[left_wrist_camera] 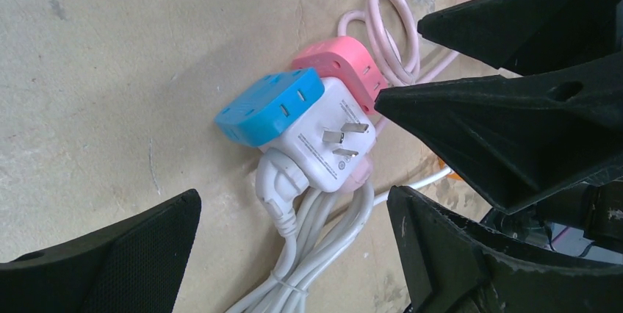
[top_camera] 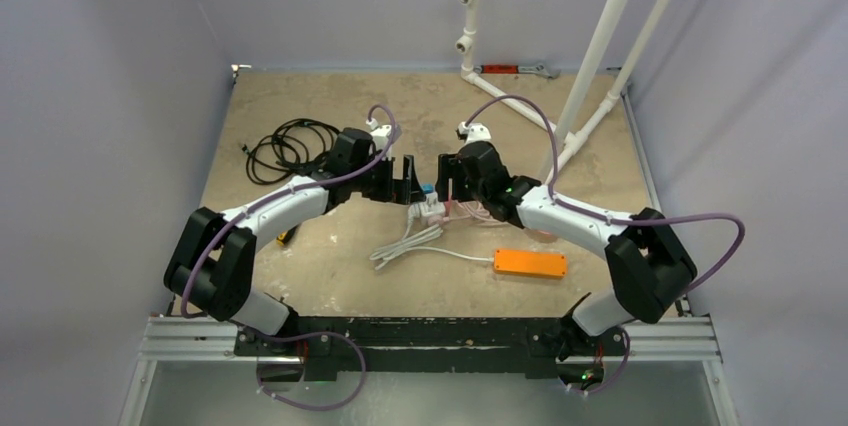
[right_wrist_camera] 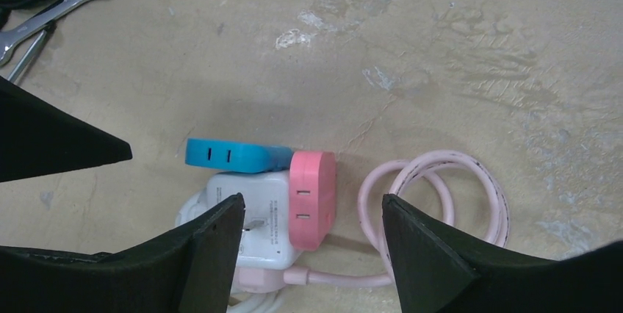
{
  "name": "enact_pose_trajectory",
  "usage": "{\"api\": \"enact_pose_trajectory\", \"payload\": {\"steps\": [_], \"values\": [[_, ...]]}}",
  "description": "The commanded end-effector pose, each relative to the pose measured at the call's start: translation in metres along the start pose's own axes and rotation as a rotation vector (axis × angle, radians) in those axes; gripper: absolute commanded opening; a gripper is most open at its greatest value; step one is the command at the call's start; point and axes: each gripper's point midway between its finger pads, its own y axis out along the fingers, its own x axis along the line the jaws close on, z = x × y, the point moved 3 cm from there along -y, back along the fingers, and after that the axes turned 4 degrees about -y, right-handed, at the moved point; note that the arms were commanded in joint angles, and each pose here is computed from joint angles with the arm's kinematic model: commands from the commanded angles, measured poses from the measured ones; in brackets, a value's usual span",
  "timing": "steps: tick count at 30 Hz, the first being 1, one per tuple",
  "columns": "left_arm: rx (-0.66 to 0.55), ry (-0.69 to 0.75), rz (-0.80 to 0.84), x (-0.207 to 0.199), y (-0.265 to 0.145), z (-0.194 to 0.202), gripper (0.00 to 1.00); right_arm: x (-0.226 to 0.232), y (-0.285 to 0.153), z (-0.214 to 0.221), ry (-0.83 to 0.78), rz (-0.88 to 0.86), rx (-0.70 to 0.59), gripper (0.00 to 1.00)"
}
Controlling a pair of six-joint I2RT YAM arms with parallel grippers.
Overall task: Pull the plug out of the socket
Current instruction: Move the socket to the center of the board, then pick up the socket from the center of the board.
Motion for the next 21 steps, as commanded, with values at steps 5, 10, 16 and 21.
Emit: {"api": "enact_pose_trajectory", "payload": {"steps": [5,10,16,21], "values": [[-0.025,0.021,-0.004,0.001,0.006,-0.006,0.99,-0.005,0.015,-0.006,-0.008,0.050,-0.038,0.67],[-0.022,0.026,-0.004,0.001,0.005,-0.006,0.99,-0.003,0.020,-0.003,-0.007,0.033,-0.038,0.62],[-0.023,0.052,-0.021,0.001,0.003,-0.010,0.99,0.002,0.022,0.002,-0.011,-0.004,-0.026,0.50],[-0.012,0.050,-0.019,0.002,0.005,-0.008,0.99,0.005,0.024,0.005,-0.018,-0.023,-0.021,0.39]]}}
